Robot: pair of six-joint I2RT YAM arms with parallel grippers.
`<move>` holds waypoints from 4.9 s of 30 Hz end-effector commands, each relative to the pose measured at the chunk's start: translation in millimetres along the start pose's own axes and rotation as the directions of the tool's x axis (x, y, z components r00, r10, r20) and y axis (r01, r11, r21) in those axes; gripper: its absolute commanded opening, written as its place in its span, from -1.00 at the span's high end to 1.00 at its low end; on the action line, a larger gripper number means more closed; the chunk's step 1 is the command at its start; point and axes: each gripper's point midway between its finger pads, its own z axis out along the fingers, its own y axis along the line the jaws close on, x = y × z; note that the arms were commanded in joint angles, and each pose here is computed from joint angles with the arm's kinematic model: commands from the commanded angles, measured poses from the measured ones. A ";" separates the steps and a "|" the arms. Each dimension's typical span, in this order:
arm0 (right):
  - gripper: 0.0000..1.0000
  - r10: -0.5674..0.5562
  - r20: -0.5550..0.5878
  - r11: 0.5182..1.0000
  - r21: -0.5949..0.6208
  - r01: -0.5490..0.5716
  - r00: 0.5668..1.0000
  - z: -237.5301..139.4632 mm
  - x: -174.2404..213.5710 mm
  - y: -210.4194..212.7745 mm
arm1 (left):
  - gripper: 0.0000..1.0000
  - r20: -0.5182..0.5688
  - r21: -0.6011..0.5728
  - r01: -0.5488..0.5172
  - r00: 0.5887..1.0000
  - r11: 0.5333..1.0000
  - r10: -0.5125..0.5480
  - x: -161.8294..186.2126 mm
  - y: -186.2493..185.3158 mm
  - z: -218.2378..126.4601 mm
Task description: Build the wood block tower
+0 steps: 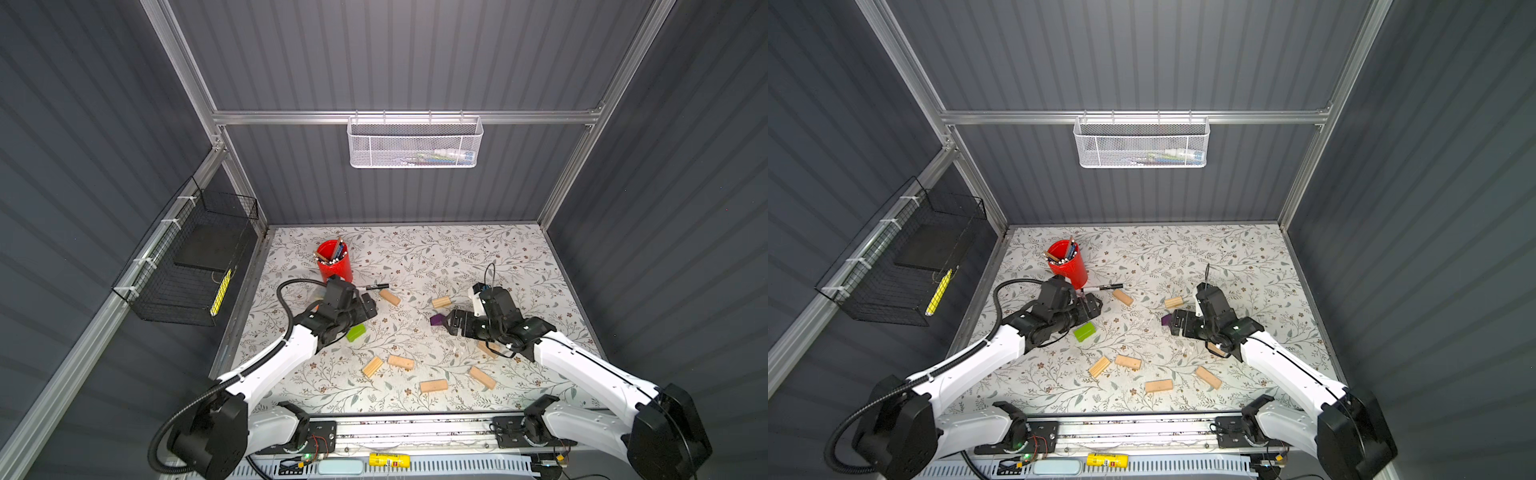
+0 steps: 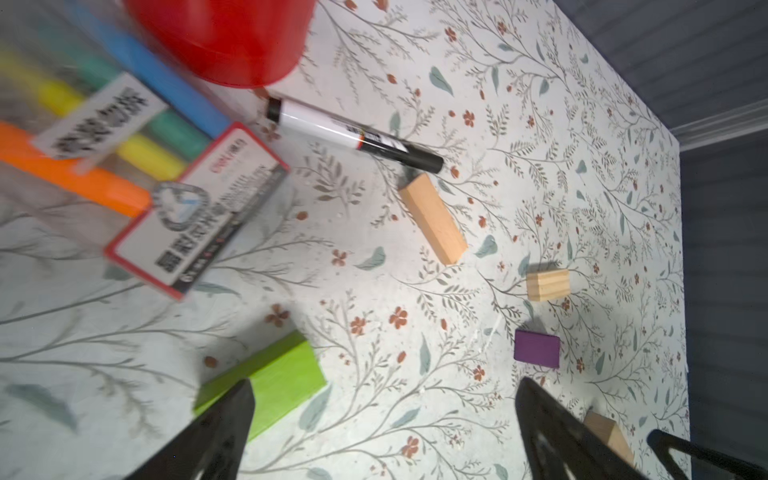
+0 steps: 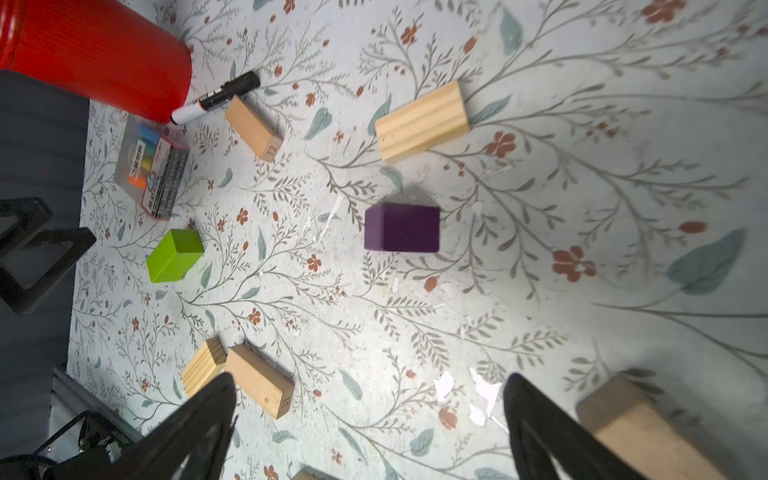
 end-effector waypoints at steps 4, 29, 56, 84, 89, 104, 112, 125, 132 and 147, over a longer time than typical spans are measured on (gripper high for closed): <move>-0.98 0.014 -0.022 0.999 -0.034 -0.015 1.000 4.9 -4.8 20.2 | -0.88 -0.065 -0.119 -0.030 0.998 0.992 0.022 6.1 -22.9 26.3; -0.98 -0.061 0.007 0.998 0.016 0.061 0.998 1.2 -27.2 21.4 | -0.63 -0.111 -0.352 -0.095 0.992 0.931 0.059 -4.8 -46.5 138.1; -0.98 -0.084 -0.042 0.996 -0.048 0.082 0.996 3.9 -23.2 34.6 | 0.34 -0.186 -0.423 -0.199 0.974 0.884 0.130 5.7 -25.9 150.4; -0.98 -0.025 -0.127 1.000 0.007 0.026 0.992 3.7 23.2 22.3 | 0.68 -0.360 -0.298 -0.323 0.910 0.898 0.208 91.0 -5.3 86.8; -0.98 -0.038 -0.128 0.999 -0.008 0.038 0.991 5.0 28.0 28.4 | 0.62 -0.362 -0.307 -0.310 0.912 0.900 0.191 95.5 -5.6 90.5; -0.98 -0.104 -0.133 0.994 -0.029 0.101 0.986 3.4 31.3 40.4 | 0.28 -0.342 -0.277 -0.329 0.912 0.902 0.228 84.9 -21.2 87.3; -0.98 -0.130 -0.134 0.991 -0.029 0.127 0.982 -2.9 29.5 44.9 | 0.20 -0.344 -0.268 -0.346 0.906 0.899 0.246 81.1 -25.9 82.7; -0.98 -0.282 -0.229 0.957 0.000 0.289 0.932 -1.3 46.5 65.9 | -0.15 -0.178 -0.210 -0.309 0.945 0.928 0.274 44.2 -34.4 10.3; -0.98 -0.456 -0.301 0.878 0.004 0.479 0.838 17.7 65.5 80.1 | -0.23 -0.091 -0.180 -0.267 0.963 0.947 0.254 39.4 -14.2 -37.0; -0.79 -0.586 -0.442 0.761 -0.011 0.649 0.679 64.7 106.2 98.9 | -0.43 -0.017 -0.172 -0.182 0.983 0.968 0.182 46.7 25.9 -82.9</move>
